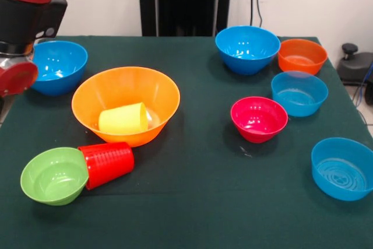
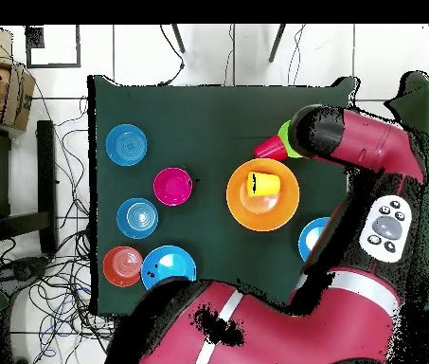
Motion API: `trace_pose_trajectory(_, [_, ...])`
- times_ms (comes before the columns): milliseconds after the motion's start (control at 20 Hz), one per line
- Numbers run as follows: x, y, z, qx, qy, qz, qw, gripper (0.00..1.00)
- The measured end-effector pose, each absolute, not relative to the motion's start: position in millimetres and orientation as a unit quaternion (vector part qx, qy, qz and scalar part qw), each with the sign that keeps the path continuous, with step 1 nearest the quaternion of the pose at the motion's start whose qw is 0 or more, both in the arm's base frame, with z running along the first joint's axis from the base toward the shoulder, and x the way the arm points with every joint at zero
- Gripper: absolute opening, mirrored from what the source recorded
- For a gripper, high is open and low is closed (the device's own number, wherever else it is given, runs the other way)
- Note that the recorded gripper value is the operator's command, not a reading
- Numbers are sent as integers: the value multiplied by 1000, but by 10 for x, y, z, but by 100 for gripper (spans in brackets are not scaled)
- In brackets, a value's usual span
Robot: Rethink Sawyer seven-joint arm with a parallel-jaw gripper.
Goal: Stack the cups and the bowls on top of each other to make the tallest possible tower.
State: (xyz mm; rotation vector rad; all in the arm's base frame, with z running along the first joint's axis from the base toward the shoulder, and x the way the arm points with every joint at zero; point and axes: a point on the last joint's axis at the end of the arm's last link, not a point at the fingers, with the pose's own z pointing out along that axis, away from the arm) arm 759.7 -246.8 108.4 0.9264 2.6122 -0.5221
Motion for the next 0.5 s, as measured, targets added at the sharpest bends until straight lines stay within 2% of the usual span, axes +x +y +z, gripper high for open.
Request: trace_pose_trajectory(500, [7751,-2439,1048,319,917,-182,155,100])
